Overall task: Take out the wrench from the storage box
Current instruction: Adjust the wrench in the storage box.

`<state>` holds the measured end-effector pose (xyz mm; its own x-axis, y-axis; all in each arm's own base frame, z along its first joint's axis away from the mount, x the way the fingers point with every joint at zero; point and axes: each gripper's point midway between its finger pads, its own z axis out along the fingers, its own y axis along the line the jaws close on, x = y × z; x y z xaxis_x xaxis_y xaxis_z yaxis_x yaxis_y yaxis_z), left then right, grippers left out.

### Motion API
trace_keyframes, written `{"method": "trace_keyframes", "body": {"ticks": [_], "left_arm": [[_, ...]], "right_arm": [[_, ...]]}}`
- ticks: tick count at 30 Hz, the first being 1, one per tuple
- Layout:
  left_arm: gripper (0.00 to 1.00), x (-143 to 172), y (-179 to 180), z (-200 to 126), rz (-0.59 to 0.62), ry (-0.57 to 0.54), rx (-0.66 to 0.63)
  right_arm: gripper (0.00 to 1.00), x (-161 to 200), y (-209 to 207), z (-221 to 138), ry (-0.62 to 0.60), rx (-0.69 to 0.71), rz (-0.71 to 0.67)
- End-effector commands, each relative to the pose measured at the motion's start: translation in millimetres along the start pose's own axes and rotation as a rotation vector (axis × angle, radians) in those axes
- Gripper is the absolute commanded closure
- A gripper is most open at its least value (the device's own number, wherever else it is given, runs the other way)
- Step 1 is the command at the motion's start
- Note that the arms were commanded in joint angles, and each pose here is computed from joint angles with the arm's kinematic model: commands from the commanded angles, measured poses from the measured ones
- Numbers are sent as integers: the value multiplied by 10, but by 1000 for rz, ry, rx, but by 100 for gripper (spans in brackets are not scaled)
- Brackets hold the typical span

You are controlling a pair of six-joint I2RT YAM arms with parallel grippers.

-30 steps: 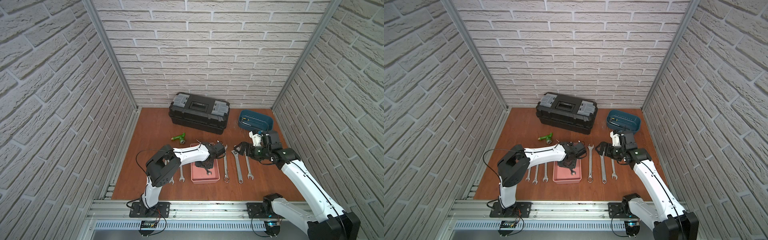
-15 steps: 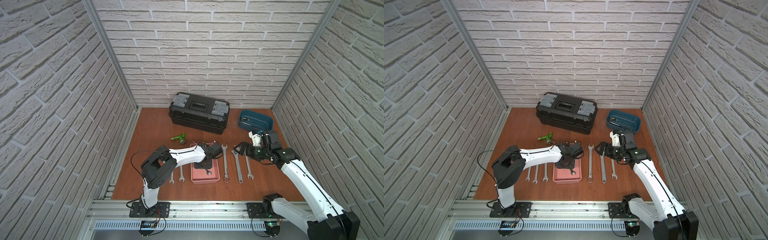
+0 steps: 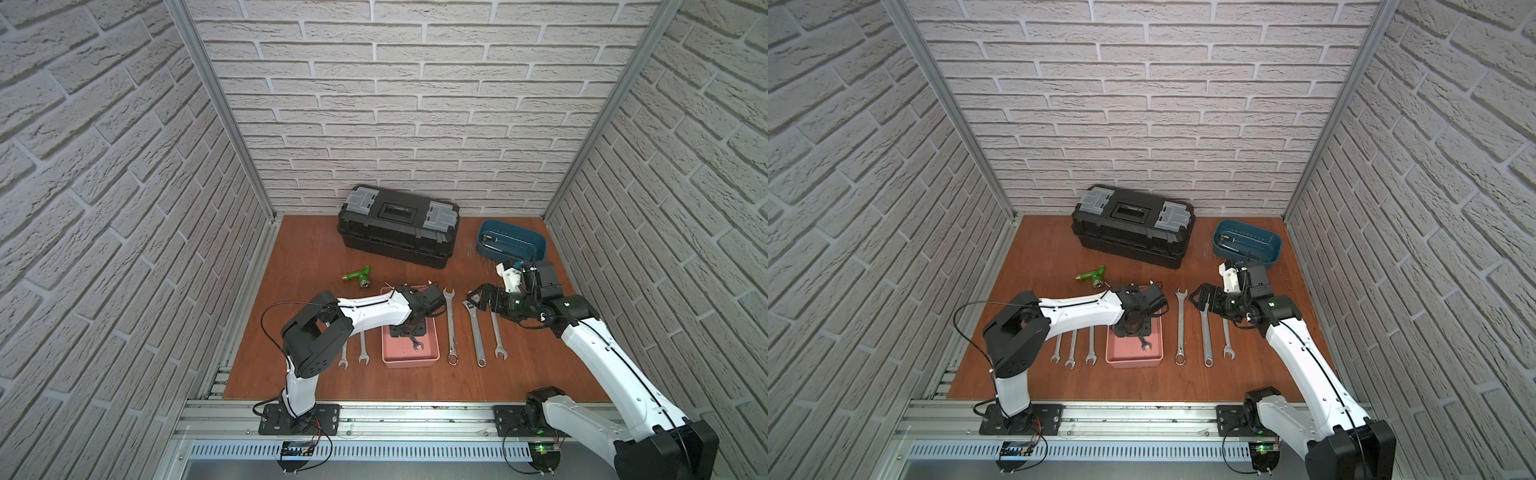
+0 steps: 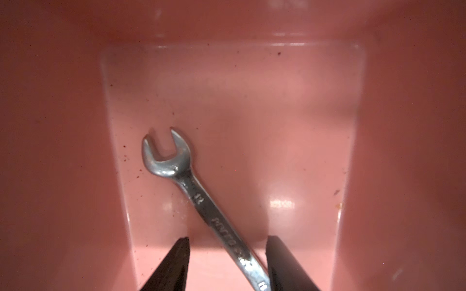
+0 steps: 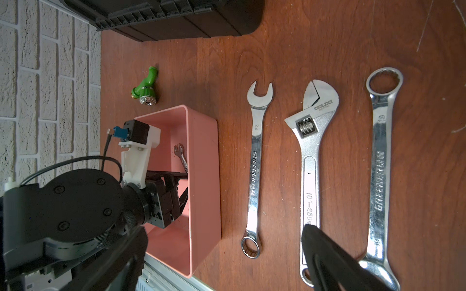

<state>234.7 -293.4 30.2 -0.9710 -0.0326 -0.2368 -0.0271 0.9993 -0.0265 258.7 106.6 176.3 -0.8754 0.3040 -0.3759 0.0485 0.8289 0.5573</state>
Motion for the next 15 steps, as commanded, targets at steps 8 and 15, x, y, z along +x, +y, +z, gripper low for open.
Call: {"method": "trace_keyframes", "body": {"ticks": [8, 15], "left_arm": [[64, 186, 138, 282, -5, 83, -45], [81, 126, 180, 308, 79, 93, -38]], "right_arm": [[0, -42, 12, 16, -7, -18, -18], [0, -33, 3, 23, -4, -22, -14]]}}
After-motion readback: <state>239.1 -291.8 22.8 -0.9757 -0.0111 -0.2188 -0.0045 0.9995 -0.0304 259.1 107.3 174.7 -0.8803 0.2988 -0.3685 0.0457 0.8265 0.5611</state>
